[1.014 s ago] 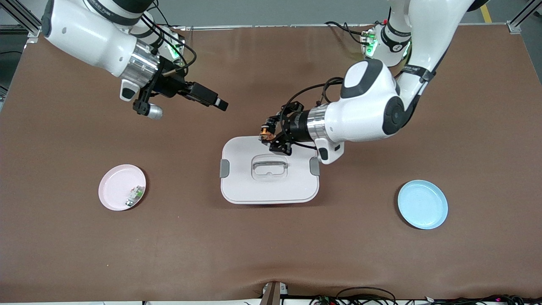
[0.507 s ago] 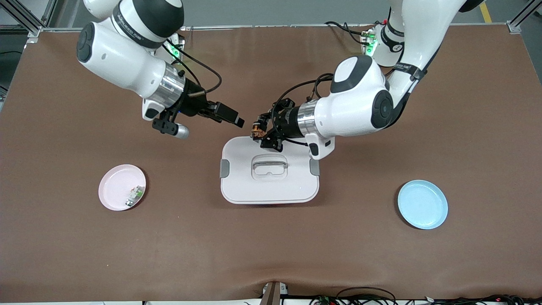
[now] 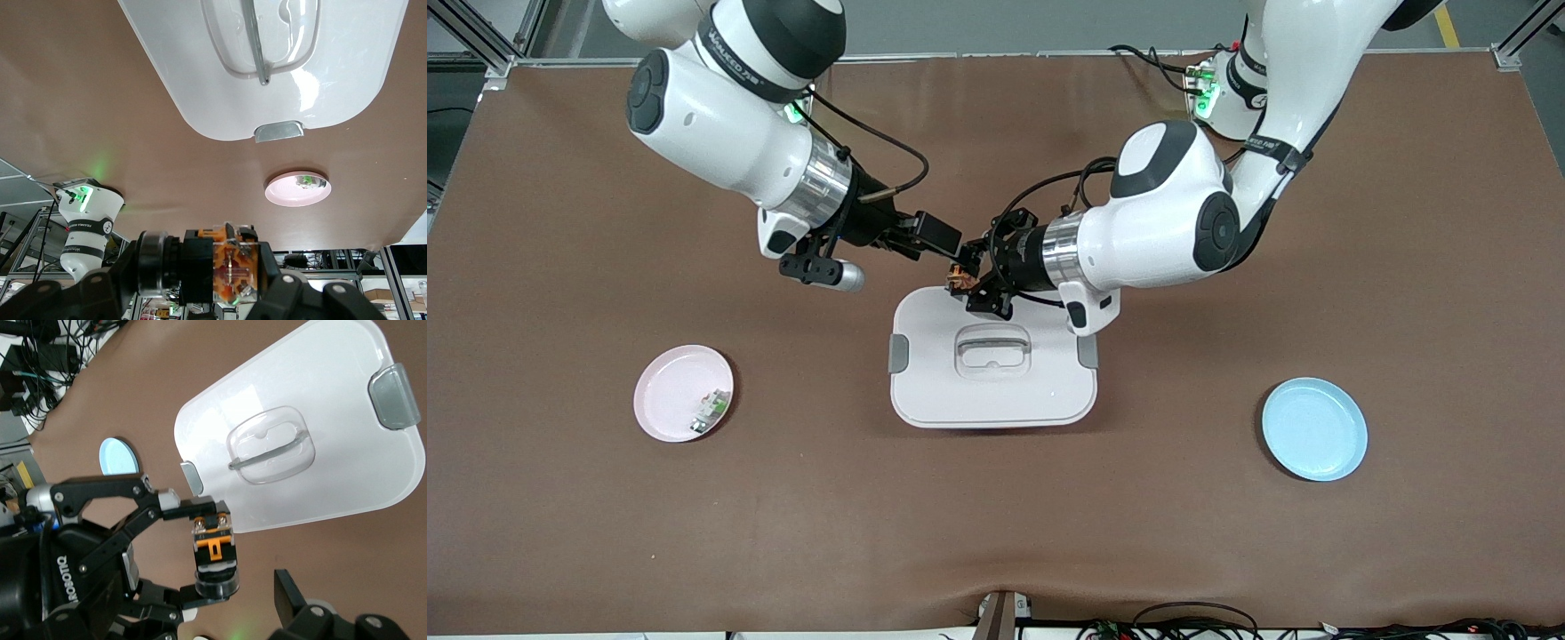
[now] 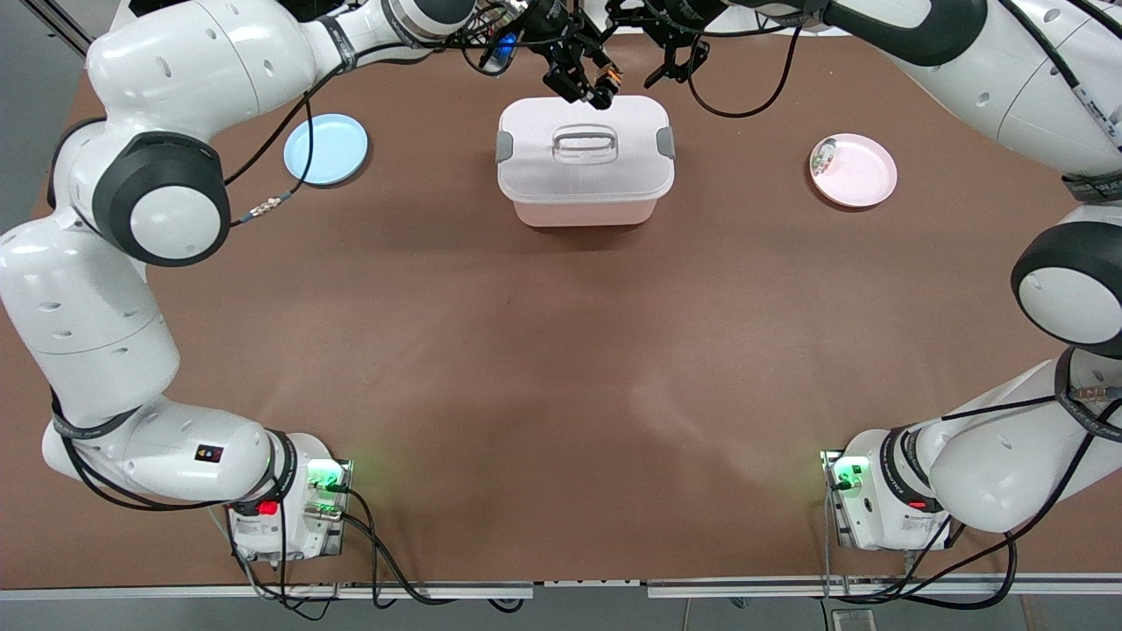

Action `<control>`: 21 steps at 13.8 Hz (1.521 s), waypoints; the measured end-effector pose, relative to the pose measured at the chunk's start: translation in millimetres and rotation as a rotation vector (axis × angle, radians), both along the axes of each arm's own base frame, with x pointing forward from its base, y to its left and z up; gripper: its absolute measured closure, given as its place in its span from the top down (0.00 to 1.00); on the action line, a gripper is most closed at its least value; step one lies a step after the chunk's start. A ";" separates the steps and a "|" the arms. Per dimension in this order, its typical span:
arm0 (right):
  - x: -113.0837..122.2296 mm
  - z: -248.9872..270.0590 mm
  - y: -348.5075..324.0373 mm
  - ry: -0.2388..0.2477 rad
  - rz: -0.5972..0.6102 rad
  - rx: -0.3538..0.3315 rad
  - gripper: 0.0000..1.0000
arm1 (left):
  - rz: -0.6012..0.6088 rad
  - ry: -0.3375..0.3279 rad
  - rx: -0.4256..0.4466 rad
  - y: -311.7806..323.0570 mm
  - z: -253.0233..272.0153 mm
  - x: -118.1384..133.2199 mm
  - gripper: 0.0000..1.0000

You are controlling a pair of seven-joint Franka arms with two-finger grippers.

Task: Transfer orange switch to right arm and place
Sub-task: 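Bring the right gripper to the switch held by the left gripper, then close the right gripper on the switch and open the left gripper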

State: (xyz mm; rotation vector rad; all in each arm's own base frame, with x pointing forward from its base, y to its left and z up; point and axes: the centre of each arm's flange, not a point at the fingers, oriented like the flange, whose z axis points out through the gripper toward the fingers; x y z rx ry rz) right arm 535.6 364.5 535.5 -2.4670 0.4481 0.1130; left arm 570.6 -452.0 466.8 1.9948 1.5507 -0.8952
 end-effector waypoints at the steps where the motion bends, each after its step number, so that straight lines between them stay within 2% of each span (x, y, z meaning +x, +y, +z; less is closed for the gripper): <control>1: -2.6 -1.5 2.9 -0.002 0.024 -0.005 1.00 | 0.002 0.000 -0.001 -0.2 -1.1 0.5 0.72; 6: -5.9 -17.2 7.8 -0.075 0.165 -0.053 1.00 | 0.007 -0.007 -0.005 -1.6 0.3 0.8 0.72; 9: -2.0 -23.5 4.5 -0.096 0.165 -0.057 1.00 | 0.007 -0.007 -0.005 -1.6 0.3 0.9 0.72; 14: 9.1 -36.3 0.9 -0.108 0.123 -0.054 1.00 | 0.007 -0.007 -0.005 -1.8 0.2 0.7 0.72; 17: 13.2 -44.6 3.4 -0.092 0.092 -0.020 1.00 | 0.007 -0.007 -0.005 -1.8 0.2 0.7 0.72; 21: 12.8 -48.9 7.7 -0.087 0.087 -0.011 1.00 | 0.007 -0.007 -0.005 -1.8 0.2 0.7 0.72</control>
